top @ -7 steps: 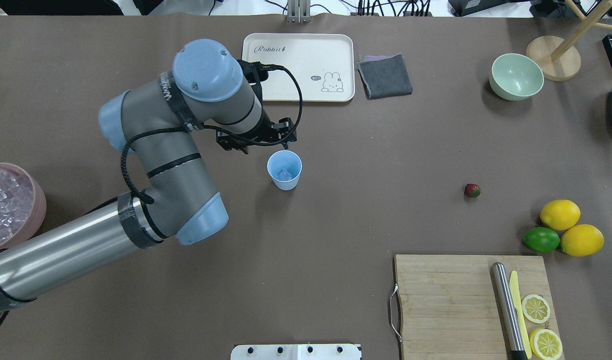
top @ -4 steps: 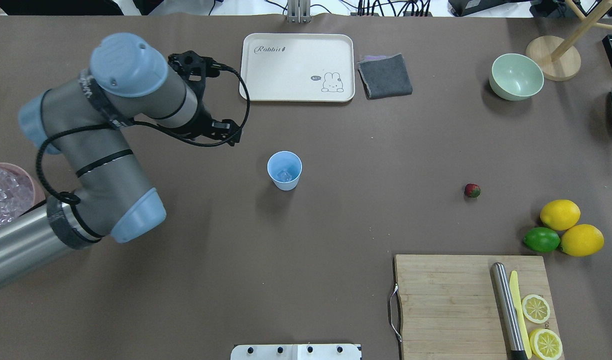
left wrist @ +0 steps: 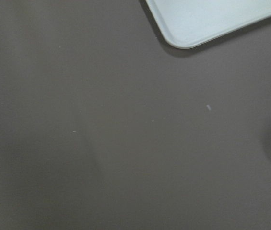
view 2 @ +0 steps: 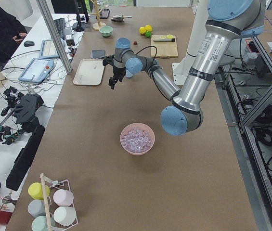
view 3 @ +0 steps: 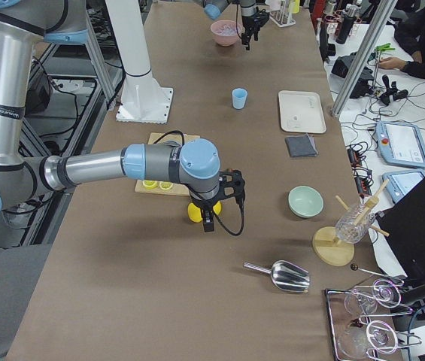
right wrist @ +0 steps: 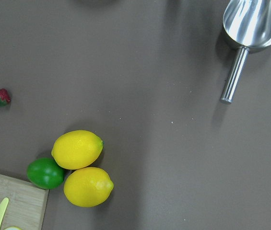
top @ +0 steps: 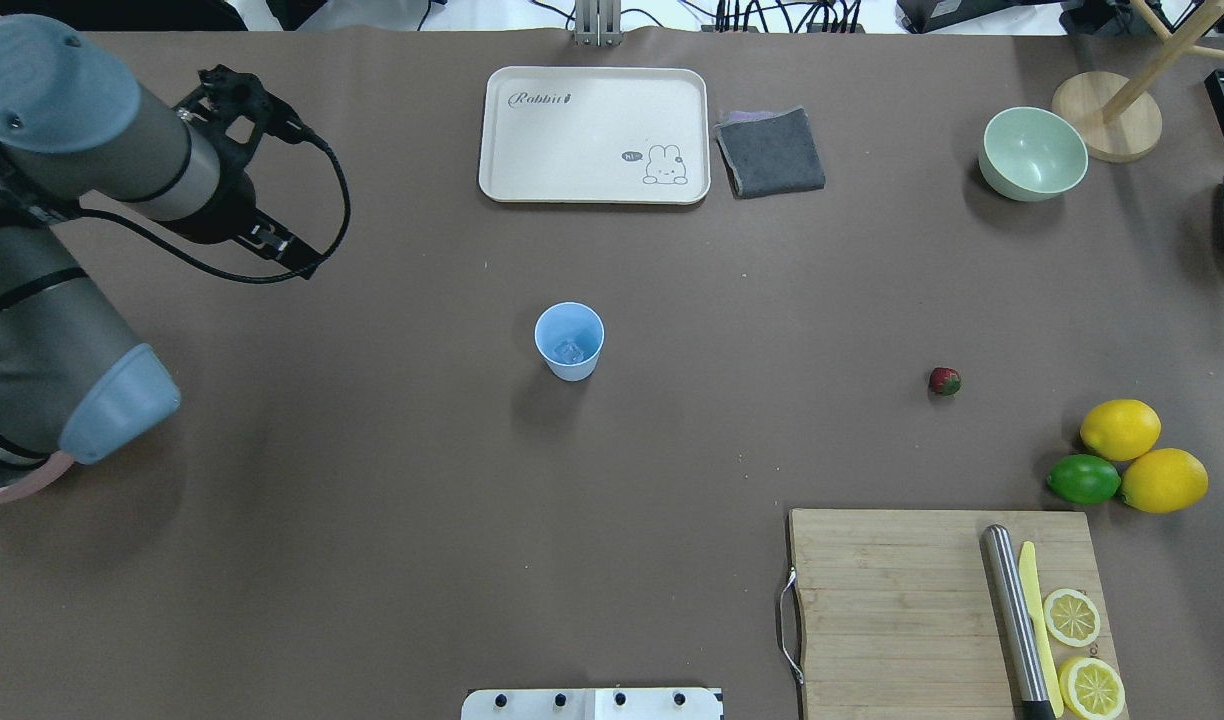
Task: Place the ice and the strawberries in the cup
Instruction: 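Move the left gripper back to the pink ice bowl, then lower the left gripper into the bowl and grasp another ice cube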
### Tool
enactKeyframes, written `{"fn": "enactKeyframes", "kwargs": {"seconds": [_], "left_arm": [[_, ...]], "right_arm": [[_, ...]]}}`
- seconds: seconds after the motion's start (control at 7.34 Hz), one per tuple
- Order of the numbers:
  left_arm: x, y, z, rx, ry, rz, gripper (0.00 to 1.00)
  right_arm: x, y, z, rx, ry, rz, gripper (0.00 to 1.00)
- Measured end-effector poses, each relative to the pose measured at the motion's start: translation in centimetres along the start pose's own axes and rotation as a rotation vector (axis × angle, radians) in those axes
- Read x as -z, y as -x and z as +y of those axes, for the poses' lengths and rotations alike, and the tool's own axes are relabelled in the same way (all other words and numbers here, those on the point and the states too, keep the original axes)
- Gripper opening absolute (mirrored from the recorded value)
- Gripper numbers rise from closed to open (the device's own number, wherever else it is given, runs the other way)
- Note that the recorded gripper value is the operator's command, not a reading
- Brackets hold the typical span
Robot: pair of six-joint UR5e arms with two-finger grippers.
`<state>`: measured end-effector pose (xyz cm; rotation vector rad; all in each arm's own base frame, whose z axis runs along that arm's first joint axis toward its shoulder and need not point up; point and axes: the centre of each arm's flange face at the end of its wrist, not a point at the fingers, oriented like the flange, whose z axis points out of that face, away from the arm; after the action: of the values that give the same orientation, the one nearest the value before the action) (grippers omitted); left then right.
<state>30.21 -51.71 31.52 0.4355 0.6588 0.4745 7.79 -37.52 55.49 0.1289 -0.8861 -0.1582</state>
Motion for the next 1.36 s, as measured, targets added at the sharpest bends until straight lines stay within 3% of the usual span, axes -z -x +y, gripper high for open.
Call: {"fn": "enactKeyframes", "kwargs": {"seconds": [0.27, 0.68, 1.09, 1.36], "left_arm": [[0.2, 6.1, 5.0, -0.086, 0.034, -0.049, 0.97], [0.3, 9.6, 12.6, -0.222, 0.013, 0.013, 0.98], [-1.5, 16.9, 22.8, -0.437, 0.029, -0.010, 0.97], [-2.1, 18.9, 25.3, -0.520, 0.024, -0.026, 0.95]], "right_arm": [[-0.1, 1.8, -1.1, 0.064, -0.003, 0.009, 0.99], [1.1, 4.2, -3.0, 0.121, -0.034, 0.016, 0.99], [1.8, 5.2, -3.6, 0.141, -0.048, 0.021, 0.99], [2.0, 5.6, -3.3, 0.145, -0.051, 0.018, 0.99]]}}
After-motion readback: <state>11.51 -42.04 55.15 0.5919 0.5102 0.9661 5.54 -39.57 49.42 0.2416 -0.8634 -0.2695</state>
